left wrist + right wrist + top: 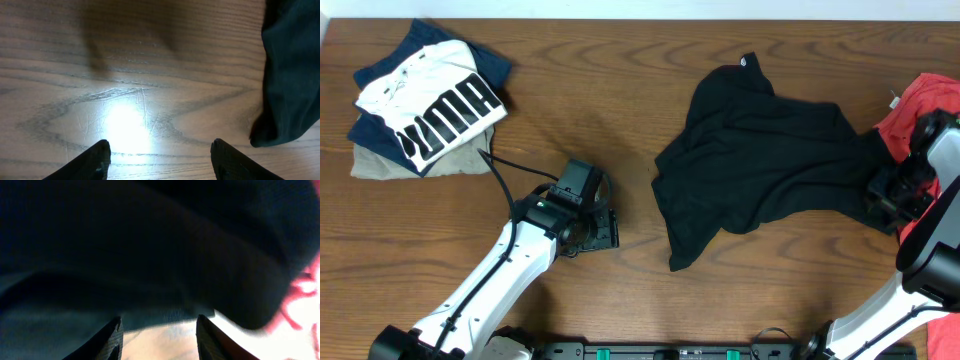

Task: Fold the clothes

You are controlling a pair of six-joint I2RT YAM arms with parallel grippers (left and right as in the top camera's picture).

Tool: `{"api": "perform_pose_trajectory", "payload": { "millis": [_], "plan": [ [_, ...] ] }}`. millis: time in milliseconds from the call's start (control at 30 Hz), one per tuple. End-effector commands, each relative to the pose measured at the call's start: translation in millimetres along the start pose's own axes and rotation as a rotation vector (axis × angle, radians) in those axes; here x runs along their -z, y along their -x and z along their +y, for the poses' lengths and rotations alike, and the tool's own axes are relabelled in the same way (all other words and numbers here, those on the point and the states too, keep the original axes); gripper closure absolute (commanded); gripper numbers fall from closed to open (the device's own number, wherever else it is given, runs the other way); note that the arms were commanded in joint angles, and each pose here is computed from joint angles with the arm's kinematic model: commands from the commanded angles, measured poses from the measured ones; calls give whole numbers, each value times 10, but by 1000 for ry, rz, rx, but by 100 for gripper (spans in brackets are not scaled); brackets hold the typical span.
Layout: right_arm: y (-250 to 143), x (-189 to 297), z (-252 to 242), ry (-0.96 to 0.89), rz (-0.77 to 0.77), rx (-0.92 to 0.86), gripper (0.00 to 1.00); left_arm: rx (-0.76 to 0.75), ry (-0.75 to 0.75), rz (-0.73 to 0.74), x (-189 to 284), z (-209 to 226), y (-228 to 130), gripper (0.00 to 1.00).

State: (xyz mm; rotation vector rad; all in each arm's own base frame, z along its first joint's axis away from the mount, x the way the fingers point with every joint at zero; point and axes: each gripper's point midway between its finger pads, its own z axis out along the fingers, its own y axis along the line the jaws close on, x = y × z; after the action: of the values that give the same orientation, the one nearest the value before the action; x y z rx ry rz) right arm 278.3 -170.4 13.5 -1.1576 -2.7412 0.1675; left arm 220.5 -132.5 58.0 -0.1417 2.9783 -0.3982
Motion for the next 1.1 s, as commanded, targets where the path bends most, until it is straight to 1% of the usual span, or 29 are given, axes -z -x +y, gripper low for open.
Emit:
{"api": "perform_pose_trajectory", "payload": {
  "millis": [0,267,400,700,900,1067],
  "plan": [
    [-35,-139,-16,22,7,5,55,18,12,-6,1,24,28,34],
    [144,-134,-12,50,-56,-15,54,18,12,-5,1,24,26,34],
    [203,-38,72,98,-66,18,54,18,12,-5,1,24,27,34],
    [225,119,103,120,-59,53,53,18,12,-6,1,24,27,34],
    [196,68,47,87,-52,52,53,18,12,-6,1,24,27,34],
    [132,-99,-5,54,-47,53,53,18,12,-6,1,24,27,34]
  ]
}}
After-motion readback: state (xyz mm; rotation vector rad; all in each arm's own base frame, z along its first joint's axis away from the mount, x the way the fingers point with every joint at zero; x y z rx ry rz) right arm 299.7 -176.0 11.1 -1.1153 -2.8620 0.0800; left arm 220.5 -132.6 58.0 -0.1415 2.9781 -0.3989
